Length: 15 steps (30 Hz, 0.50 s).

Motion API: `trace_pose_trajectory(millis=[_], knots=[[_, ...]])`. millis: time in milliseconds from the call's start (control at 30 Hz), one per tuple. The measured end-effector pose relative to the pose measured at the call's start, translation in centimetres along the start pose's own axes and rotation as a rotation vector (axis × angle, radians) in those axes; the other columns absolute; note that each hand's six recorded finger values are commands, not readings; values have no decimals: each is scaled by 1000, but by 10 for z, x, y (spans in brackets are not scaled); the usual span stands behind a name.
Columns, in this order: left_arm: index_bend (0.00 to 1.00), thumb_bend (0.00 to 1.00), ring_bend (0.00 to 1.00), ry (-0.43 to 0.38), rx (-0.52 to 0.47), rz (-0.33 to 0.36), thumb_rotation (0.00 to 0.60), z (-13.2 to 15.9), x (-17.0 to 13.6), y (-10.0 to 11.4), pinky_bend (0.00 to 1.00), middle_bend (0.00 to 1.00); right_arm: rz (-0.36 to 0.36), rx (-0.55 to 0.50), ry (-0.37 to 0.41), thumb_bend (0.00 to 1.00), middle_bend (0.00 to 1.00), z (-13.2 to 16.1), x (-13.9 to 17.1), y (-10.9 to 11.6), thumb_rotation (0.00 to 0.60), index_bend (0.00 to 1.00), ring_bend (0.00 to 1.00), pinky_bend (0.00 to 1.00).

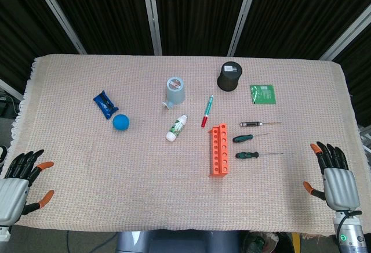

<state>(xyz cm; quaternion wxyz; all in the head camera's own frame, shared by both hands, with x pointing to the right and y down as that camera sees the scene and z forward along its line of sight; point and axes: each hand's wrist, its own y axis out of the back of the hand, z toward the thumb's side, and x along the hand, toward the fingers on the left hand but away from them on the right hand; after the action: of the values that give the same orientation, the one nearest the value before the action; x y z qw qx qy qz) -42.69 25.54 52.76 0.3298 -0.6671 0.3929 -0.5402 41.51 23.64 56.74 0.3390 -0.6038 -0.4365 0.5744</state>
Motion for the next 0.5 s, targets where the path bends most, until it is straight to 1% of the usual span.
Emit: trace_pose_trajectory(millis=[233,500], knots=[[256,257,0,-6,5,-12,600,4,5,-4,0,42,12,3,-1,103,53,0,-2,-2,600,80,0,0],[260,259,0,-13,0,-15,600,6,3,-4,0,42,11,-7,-11,103,54,-6,4,-1,600,80,0,0]])
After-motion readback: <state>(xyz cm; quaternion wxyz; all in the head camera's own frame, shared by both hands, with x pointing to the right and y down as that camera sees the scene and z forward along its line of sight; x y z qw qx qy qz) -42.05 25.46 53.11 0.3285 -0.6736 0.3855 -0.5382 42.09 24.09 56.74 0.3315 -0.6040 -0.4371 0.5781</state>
